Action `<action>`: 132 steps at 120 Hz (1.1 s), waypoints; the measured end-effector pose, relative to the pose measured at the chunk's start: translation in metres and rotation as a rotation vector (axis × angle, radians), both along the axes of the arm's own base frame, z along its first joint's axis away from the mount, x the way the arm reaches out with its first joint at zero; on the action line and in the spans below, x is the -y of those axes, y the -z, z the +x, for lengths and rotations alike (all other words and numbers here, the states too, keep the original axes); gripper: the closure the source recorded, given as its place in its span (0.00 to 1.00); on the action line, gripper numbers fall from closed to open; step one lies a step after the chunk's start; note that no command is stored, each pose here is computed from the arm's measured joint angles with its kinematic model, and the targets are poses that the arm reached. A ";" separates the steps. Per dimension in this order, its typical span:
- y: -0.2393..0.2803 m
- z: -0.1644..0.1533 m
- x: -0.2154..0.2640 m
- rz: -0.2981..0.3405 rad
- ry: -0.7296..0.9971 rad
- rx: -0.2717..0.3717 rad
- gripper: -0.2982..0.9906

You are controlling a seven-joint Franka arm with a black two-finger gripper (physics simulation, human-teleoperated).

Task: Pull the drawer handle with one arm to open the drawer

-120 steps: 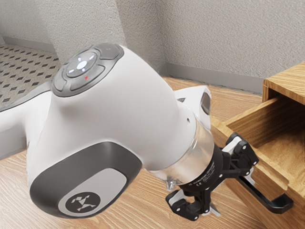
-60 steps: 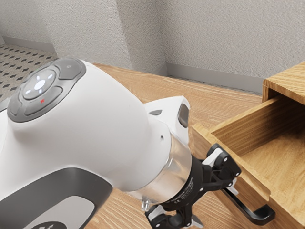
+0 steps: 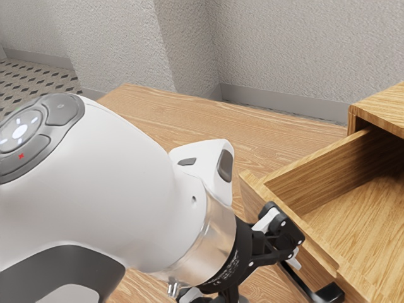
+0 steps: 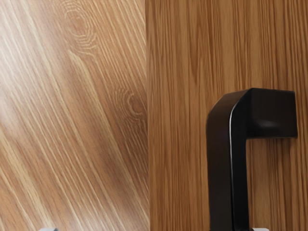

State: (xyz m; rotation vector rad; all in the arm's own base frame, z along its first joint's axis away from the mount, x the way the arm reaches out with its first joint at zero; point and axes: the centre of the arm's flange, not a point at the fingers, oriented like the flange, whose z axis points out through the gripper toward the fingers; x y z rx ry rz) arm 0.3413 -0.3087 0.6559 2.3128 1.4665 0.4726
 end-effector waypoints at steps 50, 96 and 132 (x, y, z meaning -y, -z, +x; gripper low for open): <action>-0.031 -0.007 0.008 -0.023 0.020 0.052 0.34; -0.136 -0.010 0.025 0.001 0.094 0.166 0.33; -0.179 -0.022 0.002 0.168 0.317 0.153 0.27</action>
